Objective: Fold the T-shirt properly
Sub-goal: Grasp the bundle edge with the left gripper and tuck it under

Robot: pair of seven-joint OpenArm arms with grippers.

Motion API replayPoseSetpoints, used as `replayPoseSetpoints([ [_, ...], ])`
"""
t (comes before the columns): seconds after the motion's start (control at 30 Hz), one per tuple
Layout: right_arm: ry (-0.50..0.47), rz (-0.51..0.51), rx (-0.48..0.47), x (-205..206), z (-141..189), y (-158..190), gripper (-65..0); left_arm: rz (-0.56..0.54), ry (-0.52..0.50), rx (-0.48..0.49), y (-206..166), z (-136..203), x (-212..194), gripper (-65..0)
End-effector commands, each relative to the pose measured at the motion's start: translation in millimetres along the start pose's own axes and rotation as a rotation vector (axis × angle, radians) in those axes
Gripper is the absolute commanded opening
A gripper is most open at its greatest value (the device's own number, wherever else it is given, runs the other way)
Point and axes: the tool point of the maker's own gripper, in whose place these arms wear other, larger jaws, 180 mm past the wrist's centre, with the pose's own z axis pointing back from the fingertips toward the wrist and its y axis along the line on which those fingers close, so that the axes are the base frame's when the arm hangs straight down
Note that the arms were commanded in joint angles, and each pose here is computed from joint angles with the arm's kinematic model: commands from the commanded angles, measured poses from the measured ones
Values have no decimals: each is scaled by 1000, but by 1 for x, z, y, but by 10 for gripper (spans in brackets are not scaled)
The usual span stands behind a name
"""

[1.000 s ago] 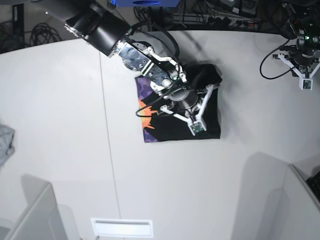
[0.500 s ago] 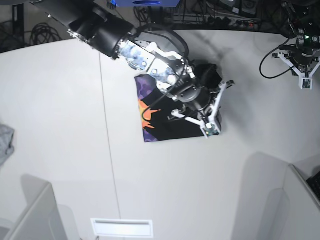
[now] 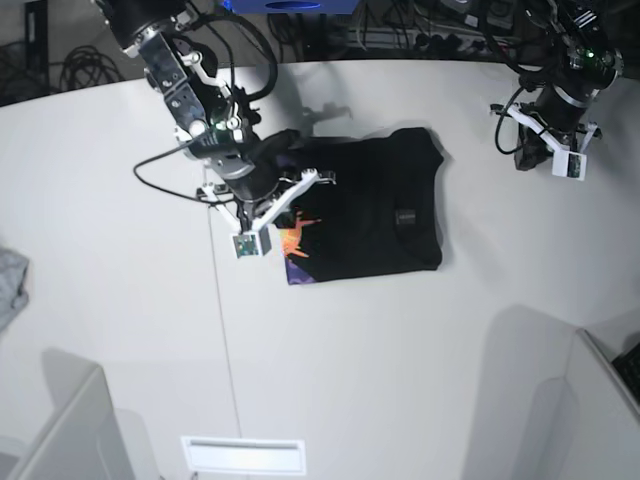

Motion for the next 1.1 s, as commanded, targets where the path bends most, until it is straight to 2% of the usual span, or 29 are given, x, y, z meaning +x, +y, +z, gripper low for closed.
replayPoseSetpoints([
  [0.0,-29,-3,-14,6,3,-7,-650,16,-58,-35,-5,1,12,-650],
  [0.03,-30,-17,-27,1,6,-13,-650,30,-85,-53,-8,0,19,-650],
  [0.07,-33,-27,-40,-3,7,-18,-650,43,-100,-64,-9,-1,22,-601],
  [0.2,-51,-41,-93,-19,16,-40,-650,31,-84,-120,-25,-16,32,-244],
  [0.27,-41,-49,-97,-28,18,-41,-650,25,-85,-140,-31,-22,38,-138],
  [0.33,-26,-53,-98,-34,19,-41,-650,16,-94,-171,-41,-30,46,-77],
  [0.5,-6,-56,-102,-44,22,-41,-650,29,-71,-283,-71,-59,47,-63],
  [0.77,26,-33,-117,-57,26,-49,-650,133,28,-403,-101,-106,24,-63],
  [1.07,45,-31,-128,-66,28,-54,-650,173,132,-492,-131,-129,-2,-66],
])
